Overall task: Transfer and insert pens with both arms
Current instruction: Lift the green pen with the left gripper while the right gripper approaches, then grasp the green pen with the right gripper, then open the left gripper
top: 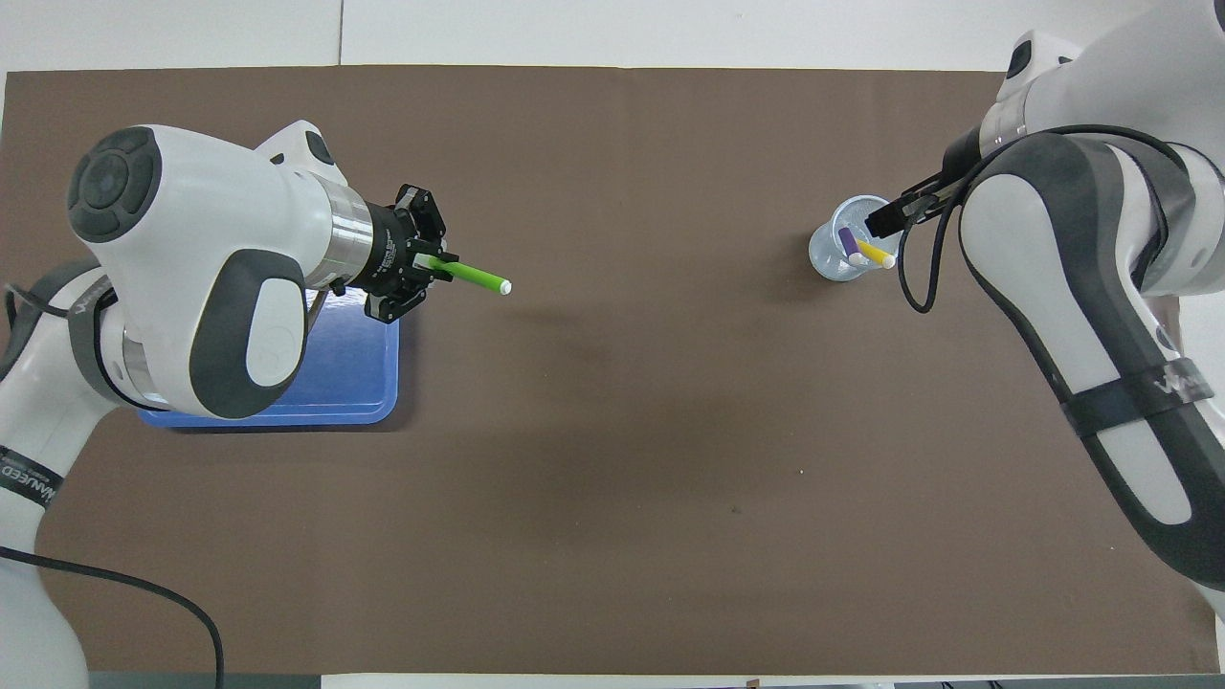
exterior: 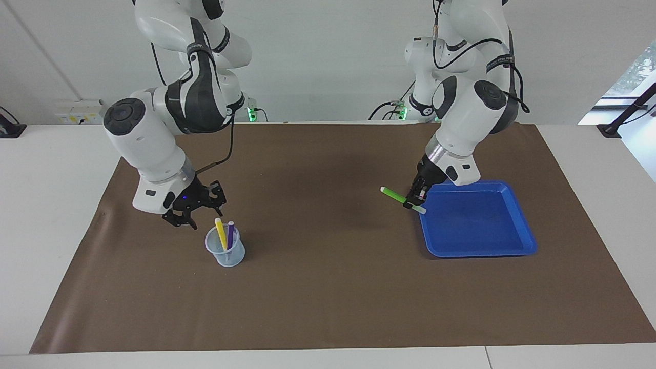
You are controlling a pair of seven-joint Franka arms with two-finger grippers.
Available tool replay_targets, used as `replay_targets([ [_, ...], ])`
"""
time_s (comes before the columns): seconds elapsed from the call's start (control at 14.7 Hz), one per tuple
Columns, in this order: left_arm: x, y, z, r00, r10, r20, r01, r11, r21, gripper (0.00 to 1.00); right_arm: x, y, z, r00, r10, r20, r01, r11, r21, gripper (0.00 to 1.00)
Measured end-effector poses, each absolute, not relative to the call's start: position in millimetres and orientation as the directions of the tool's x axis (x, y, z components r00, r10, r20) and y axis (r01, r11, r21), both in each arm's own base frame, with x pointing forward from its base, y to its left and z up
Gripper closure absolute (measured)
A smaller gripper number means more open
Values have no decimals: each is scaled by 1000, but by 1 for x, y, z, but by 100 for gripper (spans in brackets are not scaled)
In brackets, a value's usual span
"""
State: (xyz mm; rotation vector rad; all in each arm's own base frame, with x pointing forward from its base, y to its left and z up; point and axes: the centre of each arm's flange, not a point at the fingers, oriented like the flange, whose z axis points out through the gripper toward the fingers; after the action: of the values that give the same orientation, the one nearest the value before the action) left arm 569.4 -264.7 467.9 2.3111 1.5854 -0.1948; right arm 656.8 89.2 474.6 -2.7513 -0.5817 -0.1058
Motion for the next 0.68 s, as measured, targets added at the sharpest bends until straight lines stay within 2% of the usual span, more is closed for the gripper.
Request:
replay_targets([
  [0.2,562,-295,482,284,892,-351,956,-235,174,83,653,126,482,979,176,98,201,-823,-531,31],
  [0.34,558,-312,491,239,894,-379,968,-188,168,83,649,163,490,999,35,15,37,-769,-638,31],
  [0.47,553,-332,496,199,895,-399,975,-138,177,83,647,200,497,996,-85,-40,-89,-708,-701,31],
  [0.68,545,-355,498,163,893,-420,978,-91,188,83,637,235,492,979,-158,-129,-201,-632,-748,31],
])
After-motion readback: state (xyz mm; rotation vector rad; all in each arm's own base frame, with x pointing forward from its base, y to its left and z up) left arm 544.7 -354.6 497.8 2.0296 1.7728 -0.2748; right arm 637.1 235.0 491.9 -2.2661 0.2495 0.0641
